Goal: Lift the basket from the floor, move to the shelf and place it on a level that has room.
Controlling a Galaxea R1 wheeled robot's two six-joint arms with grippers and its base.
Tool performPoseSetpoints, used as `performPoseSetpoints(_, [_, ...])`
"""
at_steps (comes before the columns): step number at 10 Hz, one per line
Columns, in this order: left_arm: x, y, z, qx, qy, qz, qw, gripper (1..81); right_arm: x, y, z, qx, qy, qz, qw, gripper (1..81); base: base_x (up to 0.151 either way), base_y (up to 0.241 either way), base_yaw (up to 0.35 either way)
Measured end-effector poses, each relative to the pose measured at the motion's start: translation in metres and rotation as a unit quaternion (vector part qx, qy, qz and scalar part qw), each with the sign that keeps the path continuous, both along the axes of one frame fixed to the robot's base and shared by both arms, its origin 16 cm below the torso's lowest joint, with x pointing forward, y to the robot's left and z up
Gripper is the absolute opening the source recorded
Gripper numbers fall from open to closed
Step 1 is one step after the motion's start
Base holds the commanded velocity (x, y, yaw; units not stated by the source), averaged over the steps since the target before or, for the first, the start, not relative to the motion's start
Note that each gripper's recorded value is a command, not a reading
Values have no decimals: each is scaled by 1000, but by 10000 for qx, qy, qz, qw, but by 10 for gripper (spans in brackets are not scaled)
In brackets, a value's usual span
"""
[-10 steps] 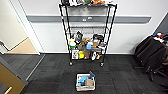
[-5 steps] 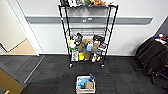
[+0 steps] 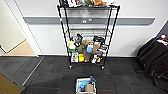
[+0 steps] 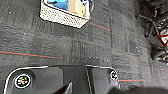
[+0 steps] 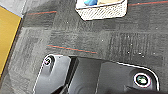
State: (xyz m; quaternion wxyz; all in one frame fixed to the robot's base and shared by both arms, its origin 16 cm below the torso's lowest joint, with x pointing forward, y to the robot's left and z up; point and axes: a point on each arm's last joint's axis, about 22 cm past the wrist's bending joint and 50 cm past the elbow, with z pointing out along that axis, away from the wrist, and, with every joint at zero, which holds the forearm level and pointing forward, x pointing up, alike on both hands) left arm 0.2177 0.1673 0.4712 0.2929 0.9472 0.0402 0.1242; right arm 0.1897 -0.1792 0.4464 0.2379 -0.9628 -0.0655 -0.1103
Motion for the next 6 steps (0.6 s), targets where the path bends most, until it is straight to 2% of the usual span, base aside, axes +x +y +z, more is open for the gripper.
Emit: performPoseSetpoints(6, [0, -4, 0, -24, -4, -2, 10000, 811, 0, -2, -1, -19, 0, -3, 10000, 811, 104, 0, 0])
